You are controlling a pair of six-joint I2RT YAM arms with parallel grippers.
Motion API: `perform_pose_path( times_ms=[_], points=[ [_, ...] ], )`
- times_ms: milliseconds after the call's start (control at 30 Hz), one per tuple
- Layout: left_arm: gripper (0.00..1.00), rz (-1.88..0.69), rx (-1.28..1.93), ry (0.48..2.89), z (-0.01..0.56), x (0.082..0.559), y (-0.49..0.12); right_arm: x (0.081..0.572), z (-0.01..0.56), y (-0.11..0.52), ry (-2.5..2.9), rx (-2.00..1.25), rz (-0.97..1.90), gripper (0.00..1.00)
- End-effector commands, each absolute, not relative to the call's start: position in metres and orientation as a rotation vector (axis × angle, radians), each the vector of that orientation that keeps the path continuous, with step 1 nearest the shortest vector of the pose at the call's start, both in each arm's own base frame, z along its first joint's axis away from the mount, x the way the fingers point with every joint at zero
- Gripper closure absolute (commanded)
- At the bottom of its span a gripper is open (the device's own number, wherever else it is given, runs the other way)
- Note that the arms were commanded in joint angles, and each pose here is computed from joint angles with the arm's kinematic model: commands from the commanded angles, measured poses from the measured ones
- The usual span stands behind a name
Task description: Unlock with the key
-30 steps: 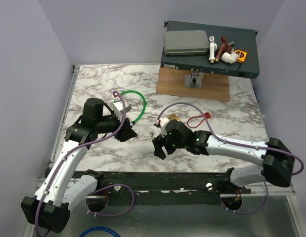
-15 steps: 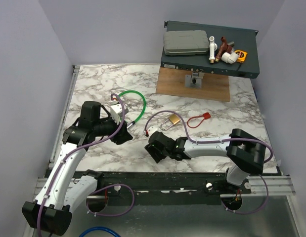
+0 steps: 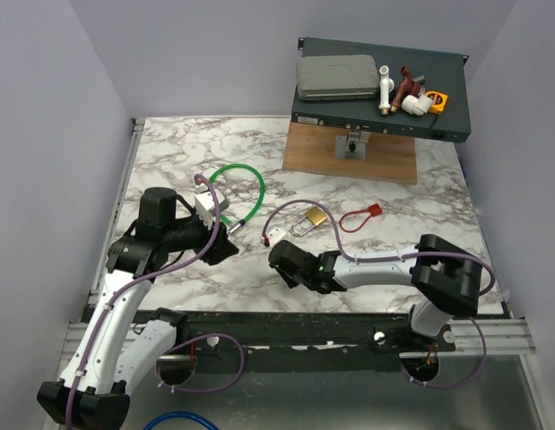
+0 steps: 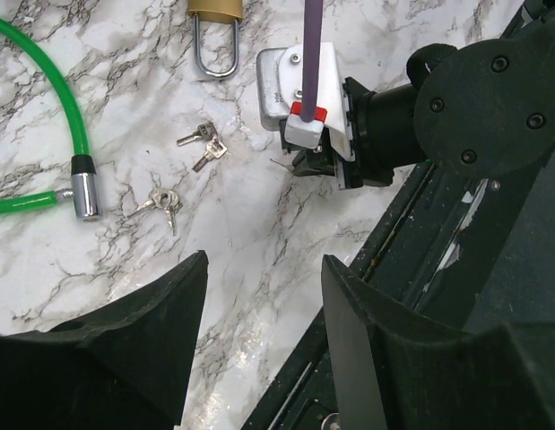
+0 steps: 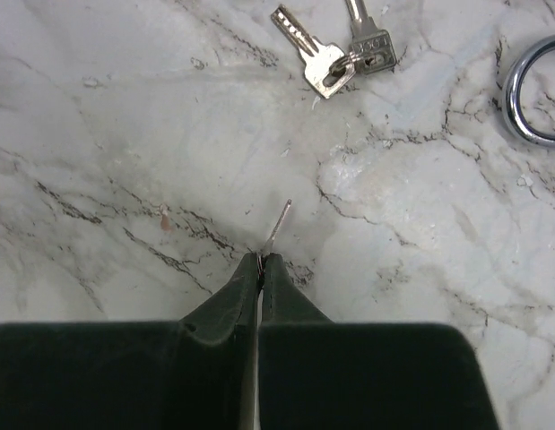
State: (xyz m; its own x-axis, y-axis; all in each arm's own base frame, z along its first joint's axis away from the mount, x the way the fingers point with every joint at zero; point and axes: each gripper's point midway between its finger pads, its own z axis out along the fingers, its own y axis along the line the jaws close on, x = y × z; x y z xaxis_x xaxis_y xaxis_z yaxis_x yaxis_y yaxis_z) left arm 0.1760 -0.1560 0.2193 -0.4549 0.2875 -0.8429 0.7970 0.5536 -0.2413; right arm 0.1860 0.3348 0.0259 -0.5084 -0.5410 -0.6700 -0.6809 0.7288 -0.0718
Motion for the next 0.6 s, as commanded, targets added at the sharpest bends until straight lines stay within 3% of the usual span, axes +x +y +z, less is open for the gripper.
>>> perform_pose_path(
  times_ms=[0, 300, 567],
  points=[
    [0.47, -0.844, 0.879, 1.941, 0.235, 0.174, -0.159, 0.177, 0.024, 0.323, 2.249, -0.917, 0.264, 0.99],
    [0.45, -0.800, 1.239, 1.643, 0.228, 0.148, -0.164, 0.152, 0.116, 0.353, 2.083, -0.901, 0.680, 0.99],
    [0.41, -0.731, 1.399, 1.375, 0.259, 0.152, -0.178, 0.107, 0.229, 0.379, 1.862, -1.020, 1.128, 0.99]
  ],
)
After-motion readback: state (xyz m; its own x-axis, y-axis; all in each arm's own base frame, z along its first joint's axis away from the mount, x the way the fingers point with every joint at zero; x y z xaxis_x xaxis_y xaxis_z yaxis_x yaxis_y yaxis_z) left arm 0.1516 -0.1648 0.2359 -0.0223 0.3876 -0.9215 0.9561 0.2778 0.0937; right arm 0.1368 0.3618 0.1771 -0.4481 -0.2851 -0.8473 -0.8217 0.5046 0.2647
